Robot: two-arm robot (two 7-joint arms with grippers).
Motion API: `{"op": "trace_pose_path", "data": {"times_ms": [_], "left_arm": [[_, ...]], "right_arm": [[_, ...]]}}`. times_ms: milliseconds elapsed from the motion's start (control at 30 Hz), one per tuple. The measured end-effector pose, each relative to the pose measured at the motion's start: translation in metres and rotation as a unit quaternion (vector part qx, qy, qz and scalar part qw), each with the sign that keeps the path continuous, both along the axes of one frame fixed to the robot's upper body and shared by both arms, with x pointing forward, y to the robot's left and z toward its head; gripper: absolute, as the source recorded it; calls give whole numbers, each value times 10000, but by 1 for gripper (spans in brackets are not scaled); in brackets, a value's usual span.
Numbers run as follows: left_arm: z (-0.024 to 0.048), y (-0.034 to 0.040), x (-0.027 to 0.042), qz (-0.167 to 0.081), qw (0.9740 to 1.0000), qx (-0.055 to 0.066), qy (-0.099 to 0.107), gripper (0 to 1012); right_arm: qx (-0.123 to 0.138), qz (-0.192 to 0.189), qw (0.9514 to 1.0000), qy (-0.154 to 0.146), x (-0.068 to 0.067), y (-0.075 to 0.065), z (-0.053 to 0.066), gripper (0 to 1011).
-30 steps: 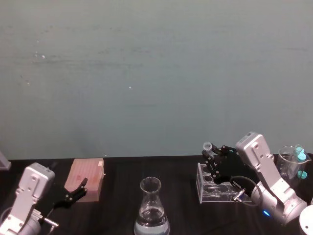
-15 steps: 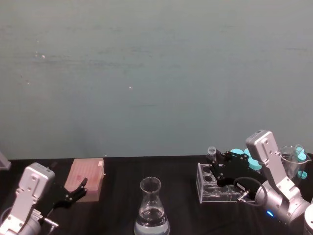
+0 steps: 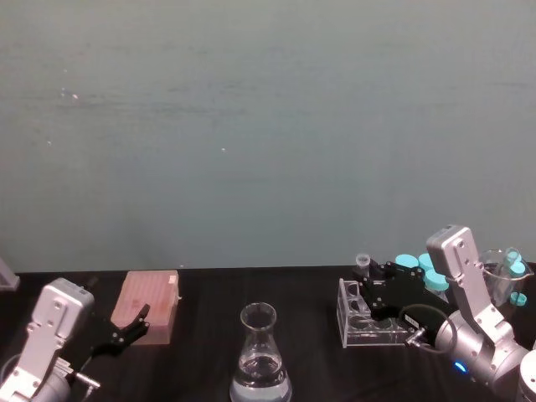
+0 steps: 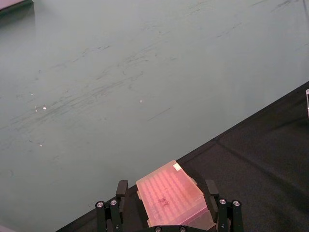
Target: Pour the liquid from the test tube into the beaker using one hand.
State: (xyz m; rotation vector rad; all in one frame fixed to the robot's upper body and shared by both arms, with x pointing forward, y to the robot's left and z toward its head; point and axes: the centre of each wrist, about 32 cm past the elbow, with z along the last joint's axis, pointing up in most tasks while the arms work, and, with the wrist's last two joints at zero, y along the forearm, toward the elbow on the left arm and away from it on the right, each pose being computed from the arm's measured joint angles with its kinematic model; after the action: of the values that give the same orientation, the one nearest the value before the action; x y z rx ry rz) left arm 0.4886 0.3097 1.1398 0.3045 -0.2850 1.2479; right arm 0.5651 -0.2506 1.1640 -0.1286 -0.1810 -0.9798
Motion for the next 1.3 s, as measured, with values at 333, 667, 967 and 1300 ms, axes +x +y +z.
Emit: {"op": "trace_pose_path", "data": {"times_ms": [333,667,967,1300], "left_arm": [[0,0,0,0,10000,0,0,1000],[0,0,0,0,10000,0,0,1000],[0,0,0,0,10000,0,0,1000],[0,0,0,0,10000,0,0,1000]], "right_arm": [[19,-51,9999,113,43,-11,-66,213],[-30,-88,9998,197,57,-15,-102,213],[-88,-95,9996,253,62,-8,-118,213],[-105,-75,9994,315,67,-12,-124,213]]}}
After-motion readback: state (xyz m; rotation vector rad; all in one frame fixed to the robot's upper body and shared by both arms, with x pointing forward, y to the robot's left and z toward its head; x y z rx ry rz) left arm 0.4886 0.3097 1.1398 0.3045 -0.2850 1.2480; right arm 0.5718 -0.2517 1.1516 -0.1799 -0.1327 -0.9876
